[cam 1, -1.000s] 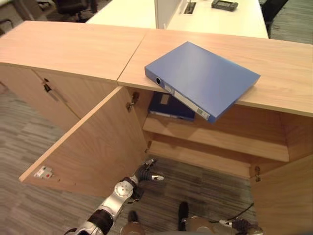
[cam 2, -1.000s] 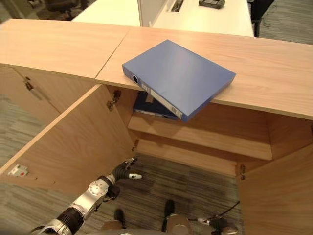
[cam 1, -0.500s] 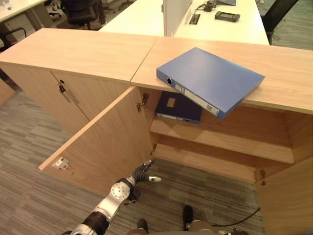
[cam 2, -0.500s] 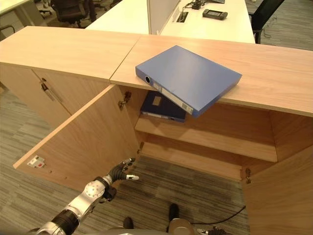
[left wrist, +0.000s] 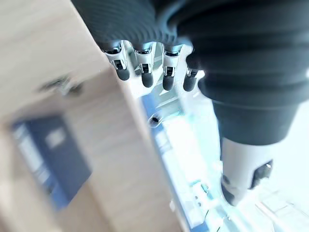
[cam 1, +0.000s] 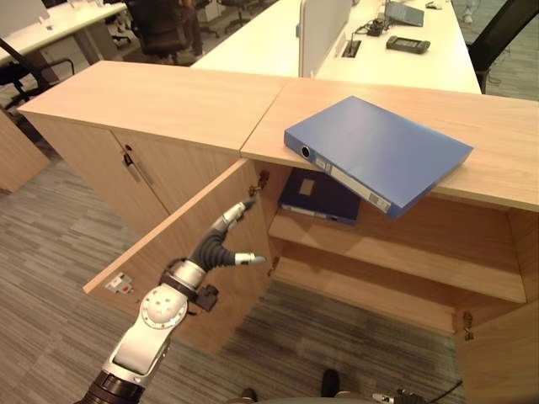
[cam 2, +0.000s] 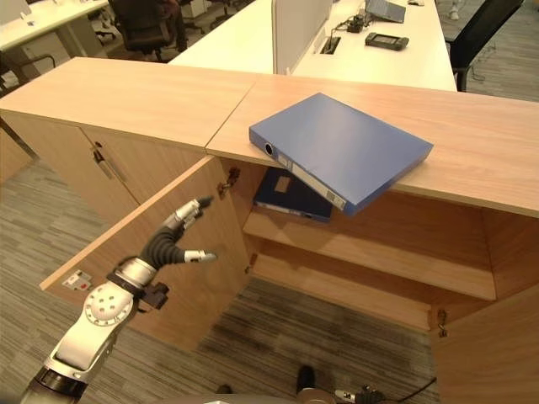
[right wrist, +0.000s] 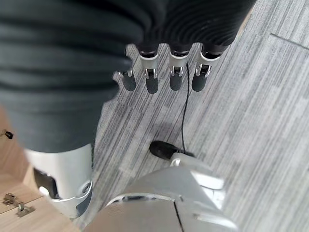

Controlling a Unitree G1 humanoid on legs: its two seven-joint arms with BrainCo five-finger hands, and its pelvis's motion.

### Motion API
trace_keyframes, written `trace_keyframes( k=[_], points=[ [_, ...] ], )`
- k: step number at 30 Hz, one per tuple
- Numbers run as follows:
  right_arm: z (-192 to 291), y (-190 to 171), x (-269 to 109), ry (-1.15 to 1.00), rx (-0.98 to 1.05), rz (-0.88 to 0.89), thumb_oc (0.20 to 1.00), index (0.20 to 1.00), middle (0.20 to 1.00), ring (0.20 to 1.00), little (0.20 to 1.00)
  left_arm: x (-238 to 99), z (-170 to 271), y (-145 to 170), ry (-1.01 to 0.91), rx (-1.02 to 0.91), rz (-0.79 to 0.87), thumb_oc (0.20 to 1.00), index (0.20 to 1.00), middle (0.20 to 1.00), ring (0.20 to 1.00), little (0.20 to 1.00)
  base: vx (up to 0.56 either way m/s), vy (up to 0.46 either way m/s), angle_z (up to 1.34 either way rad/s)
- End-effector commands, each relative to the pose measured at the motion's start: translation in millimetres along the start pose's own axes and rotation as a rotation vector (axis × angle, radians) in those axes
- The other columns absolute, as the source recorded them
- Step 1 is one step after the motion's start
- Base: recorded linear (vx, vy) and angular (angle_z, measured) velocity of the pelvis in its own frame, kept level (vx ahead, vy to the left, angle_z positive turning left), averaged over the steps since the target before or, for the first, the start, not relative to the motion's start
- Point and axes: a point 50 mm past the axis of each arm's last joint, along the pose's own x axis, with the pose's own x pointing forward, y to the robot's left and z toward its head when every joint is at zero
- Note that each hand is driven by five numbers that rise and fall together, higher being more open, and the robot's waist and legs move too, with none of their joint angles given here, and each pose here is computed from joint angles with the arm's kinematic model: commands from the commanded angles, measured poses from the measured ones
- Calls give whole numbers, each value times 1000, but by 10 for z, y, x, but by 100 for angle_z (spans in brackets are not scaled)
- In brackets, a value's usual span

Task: Put the empty folder in the office cabinet

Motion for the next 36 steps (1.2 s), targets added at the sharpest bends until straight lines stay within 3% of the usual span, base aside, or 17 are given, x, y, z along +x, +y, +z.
trace_keyframes(
  k=[1, 9, 16, 24, 36],
  points=[
    [-59, 176, 7, 38, -17, 33, 1000, 1000, 1000, 1000, 1000, 212, 388, 65, -247, 157, 80, 1000, 1000, 1000, 1000, 1000, 32, -3, -4],
    [-151, 165, -4, 61, -18, 4, 1000, 1000, 1000, 1000, 1000, 519, 701, 50, -435, 429, 88, 1000, 1000, 1000, 1000, 1000, 15, -11, -7],
    [-218, 53, -15, 91, -25, -41, 1000, 1000, 1000, 1000, 1000, 874, 903, -150, -553, 587, -12, 1000, 1000, 1000, 1000, 1000, 0, -2, -5],
    [-231, -31, -21, 100, -16, -66, 1000, 1000, 1000, 1000, 1000, 1148, 896, -288, -568, 792, -115, 1000, 1000, 1000, 1000, 1000, -3, 1, -6],
    [-284, -77, -32, 120, 16, -77, 1000, 1000, 1000, 1000, 1000, 1409, 704, -185, -462, 1038, -91, 1000, 1000, 1000, 1000, 1000, -1, 0, -5]
  ],
)
